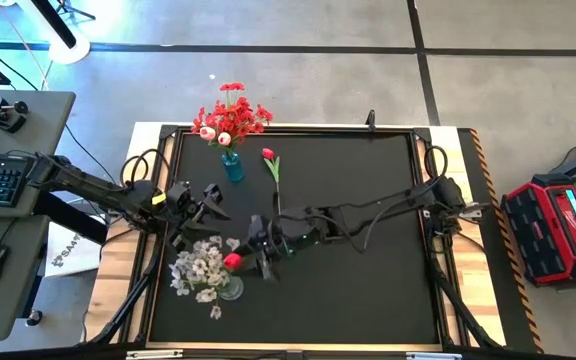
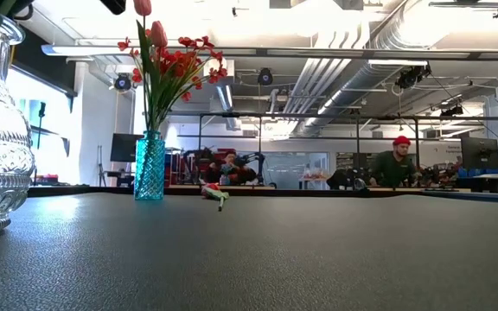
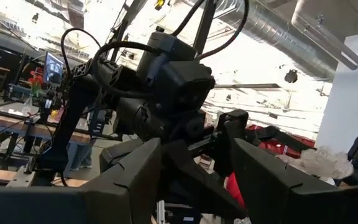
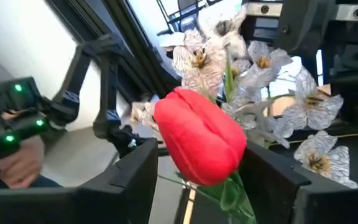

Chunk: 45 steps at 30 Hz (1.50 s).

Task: Sort flowers into vase by color
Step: Put the bottom red flower into the transparent vase, then put the red flower into the transparent vase

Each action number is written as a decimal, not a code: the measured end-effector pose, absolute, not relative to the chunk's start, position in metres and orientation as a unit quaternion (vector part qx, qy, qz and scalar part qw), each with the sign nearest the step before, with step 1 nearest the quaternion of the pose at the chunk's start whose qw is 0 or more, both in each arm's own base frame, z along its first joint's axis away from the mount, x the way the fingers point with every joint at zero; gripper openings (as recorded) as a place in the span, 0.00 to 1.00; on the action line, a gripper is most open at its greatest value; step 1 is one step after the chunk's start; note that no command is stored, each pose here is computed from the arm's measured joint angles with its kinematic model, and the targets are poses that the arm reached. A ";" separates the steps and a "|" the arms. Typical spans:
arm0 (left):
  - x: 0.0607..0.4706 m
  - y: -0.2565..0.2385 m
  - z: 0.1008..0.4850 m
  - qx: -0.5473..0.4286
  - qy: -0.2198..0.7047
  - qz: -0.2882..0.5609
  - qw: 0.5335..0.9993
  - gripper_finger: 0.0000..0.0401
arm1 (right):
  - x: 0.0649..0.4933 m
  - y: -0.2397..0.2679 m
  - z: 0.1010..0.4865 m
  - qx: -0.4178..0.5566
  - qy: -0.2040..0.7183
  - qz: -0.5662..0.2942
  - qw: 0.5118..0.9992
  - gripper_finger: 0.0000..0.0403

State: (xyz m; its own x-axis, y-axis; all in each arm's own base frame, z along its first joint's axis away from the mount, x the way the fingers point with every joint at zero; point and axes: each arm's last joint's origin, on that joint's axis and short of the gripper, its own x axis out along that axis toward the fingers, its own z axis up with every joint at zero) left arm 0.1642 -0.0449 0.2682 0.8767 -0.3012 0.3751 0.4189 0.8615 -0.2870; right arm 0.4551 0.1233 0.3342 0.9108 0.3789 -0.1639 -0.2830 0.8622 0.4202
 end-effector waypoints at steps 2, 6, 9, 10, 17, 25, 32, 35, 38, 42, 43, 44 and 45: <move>0.163 -0.044 0.270 -0.183 -0.167 -0.189 0.950 0.46 | 0.456 0.122 0.337 0.205 0.111 0.179 0.956 0.50; 0.159 -0.043 0.271 -0.170 -0.167 -0.182 0.954 0.46 | 0.454 0.117 0.348 0.227 0.085 0.198 0.950 0.50; 0.156 -0.041 0.269 -0.167 -0.150 -0.162 0.961 0.46 | 0.452 0.112 0.354 0.246 0.084 0.212 0.942 0.50; 0.155 -0.041 0.269 -0.167 -0.143 -0.155 0.963 0.46 | 0.450 0.112 0.357 0.251 0.088 0.218 0.939 0.50; 0.146 -0.036 0.266 -0.172 -0.111 -0.119 0.972 0.46 | 0.437 0.107 0.379 0.272 0.070 0.234 0.931 0.50; 0.134 -0.030 0.264 -0.176 -0.096 -0.068 0.977 0.46 | 0.421 0.100 0.396 0.252 0.070 0.185 0.947 0.50; 0.128 -0.028 0.256 -0.193 -0.052 -0.042 0.979 0.46 | 0.400 0.101 0.404 0.215 0.107 0.113 0.964 0.50; 0.127 -0.027 0.252 -0.203 -0.032 -0.029 0.978 0.46 | 0.391 0.102 0.406 0.194 0.124 0.083 0.970 0.50; 0.127 -0.026 0.251 -0.206 -0.013 -0.017 0.978 0.46 | 0.383 0.102 0.404 0.174 0.153 0.039 0.972 0.50; 0.124 -0.026 0.260 -0.190 0.019 -0.008 0.981 0.46 | 0.372 0.099 0.399 0.166 0.196 -0.016 0.966 0.50; 0.124 -0.025 0.263 -0.186 0.025 -0.005 0.982 0.46 | 0.370 0.097 0.397 0.163 0.209 -0.029 0.964 0.50; 0.123 -0.025 0.266 -0.182 0.031 0.001 0.983 0.46 | 0.368 0.096 0.395 0.160 0.224 -0.041 0.960 0.50; 0.122 -0.024 0.268 -0.176 0.037 0.006 0.984 0.46 | 0.366 0.096 0.393 0.161 0.233 -0.053 0.958 0.50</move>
State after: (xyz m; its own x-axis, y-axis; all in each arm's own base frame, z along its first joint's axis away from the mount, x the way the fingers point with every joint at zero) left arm 0.1217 -0.0242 0.2681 0.9972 -0.0012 -0.0753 -0.0249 0.9382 -0.3453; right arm 0.3665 0.0956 0.3928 0.8857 -0.0261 -0.4636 0.1759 0.9428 0.2830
